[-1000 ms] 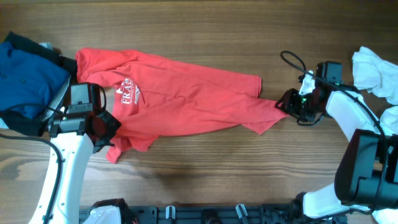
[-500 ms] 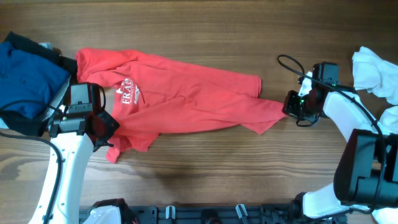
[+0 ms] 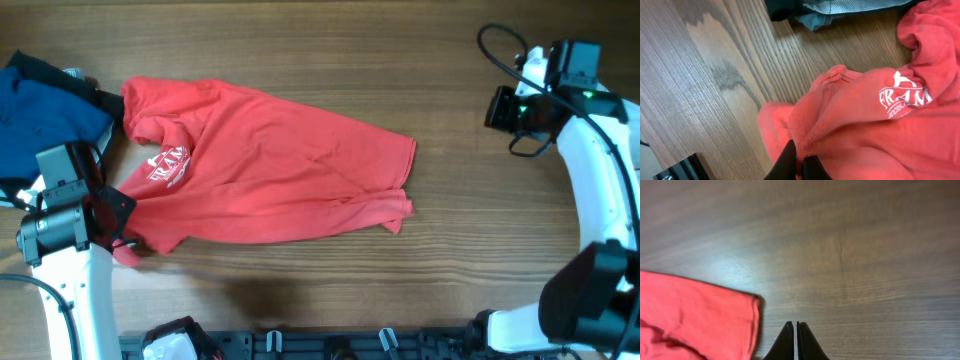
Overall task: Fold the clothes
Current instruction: 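Grasp the right edge of the red shirt with the right gripper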
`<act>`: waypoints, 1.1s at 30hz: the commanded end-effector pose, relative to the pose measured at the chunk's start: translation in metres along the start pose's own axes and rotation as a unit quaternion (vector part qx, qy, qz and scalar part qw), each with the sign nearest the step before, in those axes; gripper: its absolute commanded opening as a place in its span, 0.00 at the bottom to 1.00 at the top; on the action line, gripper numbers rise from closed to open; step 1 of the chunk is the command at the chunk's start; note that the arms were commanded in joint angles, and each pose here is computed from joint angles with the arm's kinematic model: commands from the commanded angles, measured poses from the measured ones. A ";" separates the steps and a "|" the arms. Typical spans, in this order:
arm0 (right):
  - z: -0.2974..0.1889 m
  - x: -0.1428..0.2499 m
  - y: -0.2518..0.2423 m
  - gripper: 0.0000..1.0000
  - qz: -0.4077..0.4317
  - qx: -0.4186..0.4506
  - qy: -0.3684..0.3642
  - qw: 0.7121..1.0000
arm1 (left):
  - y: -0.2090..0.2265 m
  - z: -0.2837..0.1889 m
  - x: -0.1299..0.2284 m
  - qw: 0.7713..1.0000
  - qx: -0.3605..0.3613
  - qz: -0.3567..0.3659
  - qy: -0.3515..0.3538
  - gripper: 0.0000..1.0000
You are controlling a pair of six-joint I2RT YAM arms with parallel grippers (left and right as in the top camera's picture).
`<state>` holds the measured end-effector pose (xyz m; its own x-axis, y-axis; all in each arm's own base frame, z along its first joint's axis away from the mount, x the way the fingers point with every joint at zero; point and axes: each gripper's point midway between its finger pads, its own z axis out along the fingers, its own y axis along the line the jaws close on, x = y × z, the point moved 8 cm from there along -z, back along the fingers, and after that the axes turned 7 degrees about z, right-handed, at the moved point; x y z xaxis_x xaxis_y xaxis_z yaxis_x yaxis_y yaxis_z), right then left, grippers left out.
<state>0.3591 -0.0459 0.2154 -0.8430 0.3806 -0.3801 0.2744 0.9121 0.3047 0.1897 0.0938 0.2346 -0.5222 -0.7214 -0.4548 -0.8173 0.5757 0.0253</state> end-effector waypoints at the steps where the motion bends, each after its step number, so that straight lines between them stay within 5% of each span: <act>1: -0.008 0.019 0.002 0.05 -0.006 -0.004 0.051 0.999 | 0.002 -0.006 -0.002 1.000 0.006 -0.001 -0.003 0.04; 4: -0.002 0.057 0.015 0.06 -0.024 -0.048 0.149 0.987 | 0.002 -0.006 -0.002 1.000 0.006 -0.001 -0.003 0.04; 7: 0.012 0.097 0.030 0.40 -0.037 -0.046 0.225 0.972 | 0.001 -0.006 -0.001 1.000 0.008 -0.001 -0.001 0.04; 13: 0.037 0.158 0.056 0.61 -0.035 -0.001 0.291 0.956 | 0.000 -0.006 0.000 1.000 0.017 -0.001 0.005 0.04; 24: 0.069 0.193 0.064 0.60 0.108 0.069 0.251 0.959 | 0.000 -0.006 0.000 1.000 0.016 0.000 0.006 0.04; 33: 0.072 0.190 0.064 0.56 0.121 0.067 0.239 0.961 | 0.000 -0.006 0.000 1.000 0.016 0.000 0.006 0.04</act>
<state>0.2524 0.0979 0.1028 -0.8646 0.4808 0.1457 0.5023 0.8336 0.2300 0.1884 0.0901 0.2327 -0.5342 -0.7308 -0.4250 -0.8099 0.5866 0.0092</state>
